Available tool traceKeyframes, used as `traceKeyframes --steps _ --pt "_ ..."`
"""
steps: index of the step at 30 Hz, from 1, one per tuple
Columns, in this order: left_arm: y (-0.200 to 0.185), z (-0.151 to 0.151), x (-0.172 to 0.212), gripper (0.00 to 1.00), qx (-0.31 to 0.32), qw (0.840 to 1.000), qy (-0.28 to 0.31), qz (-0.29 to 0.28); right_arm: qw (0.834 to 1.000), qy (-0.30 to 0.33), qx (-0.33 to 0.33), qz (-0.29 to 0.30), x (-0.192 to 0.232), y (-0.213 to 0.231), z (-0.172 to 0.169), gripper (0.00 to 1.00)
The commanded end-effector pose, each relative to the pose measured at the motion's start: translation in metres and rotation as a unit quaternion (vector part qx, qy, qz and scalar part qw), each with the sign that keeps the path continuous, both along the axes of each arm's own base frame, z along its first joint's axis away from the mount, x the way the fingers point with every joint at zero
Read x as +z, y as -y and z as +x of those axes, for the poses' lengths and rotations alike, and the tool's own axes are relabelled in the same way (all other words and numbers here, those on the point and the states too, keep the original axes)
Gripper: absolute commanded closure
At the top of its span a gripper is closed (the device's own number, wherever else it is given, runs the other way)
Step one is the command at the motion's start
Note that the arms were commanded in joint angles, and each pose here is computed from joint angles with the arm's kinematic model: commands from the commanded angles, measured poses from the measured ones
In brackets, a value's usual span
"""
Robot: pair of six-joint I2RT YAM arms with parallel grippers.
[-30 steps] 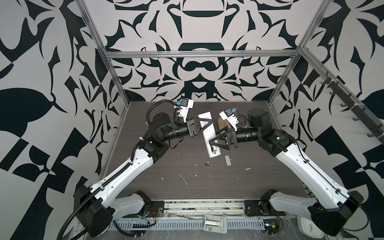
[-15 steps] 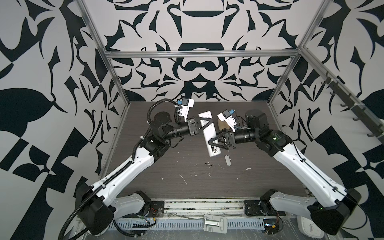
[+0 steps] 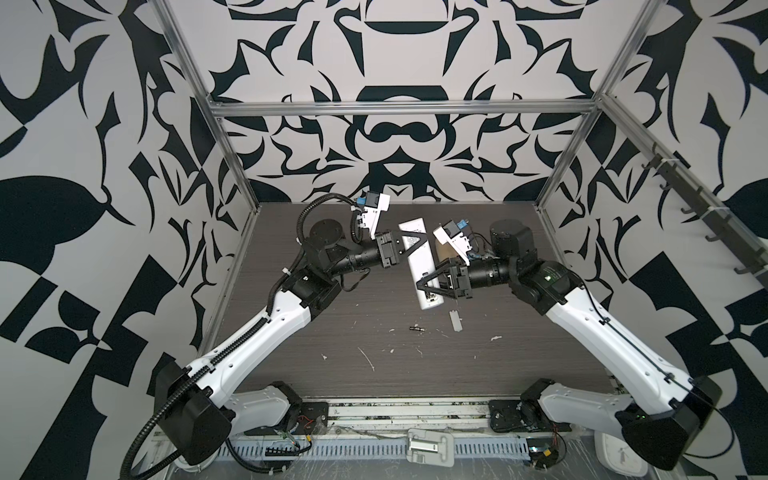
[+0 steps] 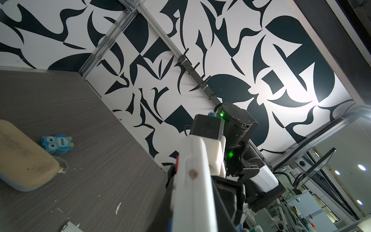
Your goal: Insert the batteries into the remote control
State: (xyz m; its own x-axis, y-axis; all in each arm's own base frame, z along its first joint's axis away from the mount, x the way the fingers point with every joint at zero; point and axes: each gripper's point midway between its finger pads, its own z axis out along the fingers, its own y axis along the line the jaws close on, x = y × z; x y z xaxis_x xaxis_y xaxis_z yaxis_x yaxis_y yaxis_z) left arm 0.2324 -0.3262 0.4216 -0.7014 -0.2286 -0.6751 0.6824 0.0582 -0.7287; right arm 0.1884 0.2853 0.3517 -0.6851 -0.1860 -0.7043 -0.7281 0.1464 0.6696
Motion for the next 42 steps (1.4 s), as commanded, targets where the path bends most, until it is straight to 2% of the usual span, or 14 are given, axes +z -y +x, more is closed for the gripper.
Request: traceKeyframes --steps 1,6,9,11,15,18,25,33,38,42 --pt "-0.008 -0.013 0.046 1.00 -0.010 0.998 0.045 -0.050 1.000 0.006 -0.010 -0.004 -0.003 0.002 0.003 0.66" --pt "-0.007 -0.012 0.046 1.00 -0.009 0.998 0.043 -0.050 1.000 0.011 -0.010 -0.001 -0.001 0.002 0.002 0.78" --pt "-0.007 -0.011 0.044 1.00 -0.007 0.998 0.038 -0.047 1.000 0.015 -0.009 0.000 0.002 0.003 0.000 0.78" --pt "-0.007 -0.010 0.041 1.00 -0.006 0.998 0.035 -0.044 1.000 0.018 -0.010 0.001 0.005 0.004 0.000 0.72" --pt "-0.007 -0.003 0.031 1.00 0.014 0.999 0.028 -0.025 0.999 0.026 -0.018 -0.008 0.008 0.005 0.001 0.42" --pt "-0.010 0.004 0.017 1.00 0.041 0.999 0.020 -0.002 0.999 0.039 -0.033 -0.013 0.013 0.008 0.005 0.26" --pt "-0.023 0.009 -0.002 1.00 0.079 0.997 0.006 0.013 0.992 0.062 -0.098 -0.055 0.005 0.025 0.019 0.23" --pt "-0.031 0.015 -0.010 1.00 0.107 0.994 0.004 0.029 0.986 0.067 -0.131 -0.076 -0.002 0.040 0.020 0.23" --pt "-0.038 0.026 -0.018 1.00 0.123 0.992 -0.003 0.032 0.976 0.050 -0.171 -0.128 -0.021 0.056 0.034 0.22" --pt "-0.042 0.032 -0.023 1.00 0.127 0.991 -0.011 0.029 0.975 0.052 -0.169 -0.132 -0.020 0.060 0.031 0.22"
